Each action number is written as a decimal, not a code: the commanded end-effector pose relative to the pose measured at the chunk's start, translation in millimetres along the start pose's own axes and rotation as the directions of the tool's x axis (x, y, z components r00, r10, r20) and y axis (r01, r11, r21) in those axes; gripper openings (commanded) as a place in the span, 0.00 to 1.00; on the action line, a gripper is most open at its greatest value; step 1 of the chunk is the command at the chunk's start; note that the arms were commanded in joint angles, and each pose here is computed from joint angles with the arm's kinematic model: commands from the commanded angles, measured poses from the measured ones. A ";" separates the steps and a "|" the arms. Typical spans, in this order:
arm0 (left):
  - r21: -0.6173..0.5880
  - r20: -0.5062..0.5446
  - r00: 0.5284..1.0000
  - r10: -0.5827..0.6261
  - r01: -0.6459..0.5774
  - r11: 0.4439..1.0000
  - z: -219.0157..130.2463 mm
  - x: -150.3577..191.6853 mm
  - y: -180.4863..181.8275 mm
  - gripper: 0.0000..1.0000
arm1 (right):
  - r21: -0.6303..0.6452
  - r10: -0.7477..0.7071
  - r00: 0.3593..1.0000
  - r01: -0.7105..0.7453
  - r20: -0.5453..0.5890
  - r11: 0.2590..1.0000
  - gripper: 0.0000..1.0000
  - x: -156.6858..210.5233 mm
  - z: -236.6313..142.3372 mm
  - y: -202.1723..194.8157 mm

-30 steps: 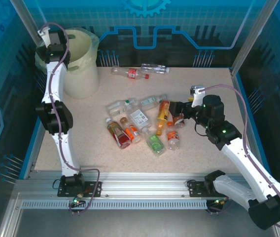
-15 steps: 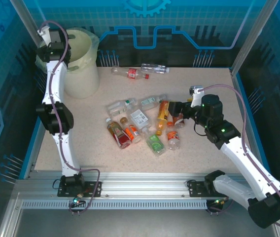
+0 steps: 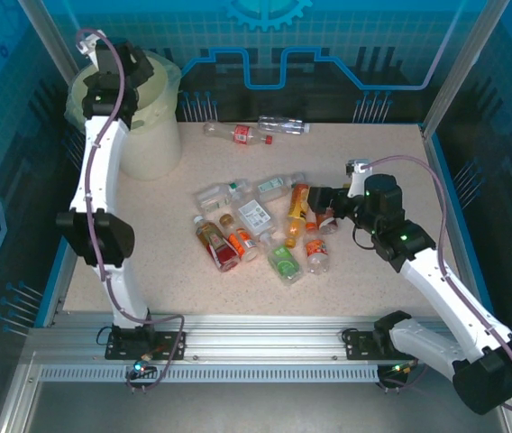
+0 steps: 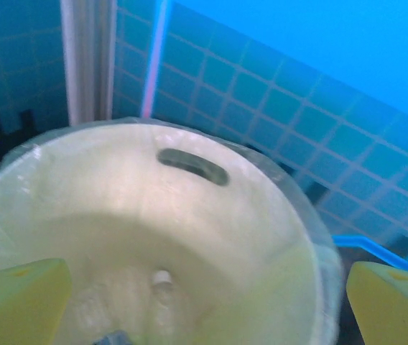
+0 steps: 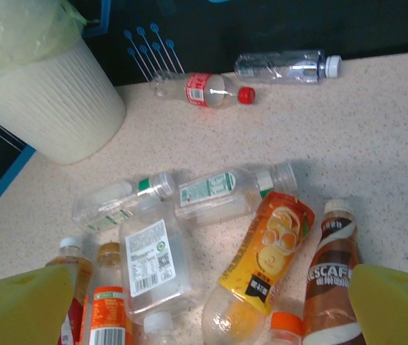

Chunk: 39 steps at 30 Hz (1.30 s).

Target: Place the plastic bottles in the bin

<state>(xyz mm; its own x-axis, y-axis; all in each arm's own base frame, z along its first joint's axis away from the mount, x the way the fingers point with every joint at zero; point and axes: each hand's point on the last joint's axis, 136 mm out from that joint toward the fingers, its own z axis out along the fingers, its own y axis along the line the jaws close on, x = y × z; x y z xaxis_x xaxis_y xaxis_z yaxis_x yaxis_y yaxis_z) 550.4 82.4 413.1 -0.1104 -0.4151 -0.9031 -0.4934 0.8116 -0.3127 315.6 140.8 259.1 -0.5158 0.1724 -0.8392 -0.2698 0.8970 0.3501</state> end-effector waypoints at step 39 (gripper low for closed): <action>0.022 -0.835 0.549 -0.040 0.105 0.994 -240.3 399.7 59.5 0.99 | 0.030 -0.011 0.997 0.013 -0.073 0.999 1.00 39.7 36.6 -16.3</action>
<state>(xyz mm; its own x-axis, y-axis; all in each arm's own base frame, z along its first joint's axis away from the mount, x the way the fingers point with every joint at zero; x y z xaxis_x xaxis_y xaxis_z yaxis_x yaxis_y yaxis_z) 282.8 -119.2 115.8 -0.7423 -0.5883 -0.3208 -0.4610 0.7957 -0.3928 329.2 127.8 198.1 -0.6034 0.2145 -0.7681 -0.1305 0.9236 0.3605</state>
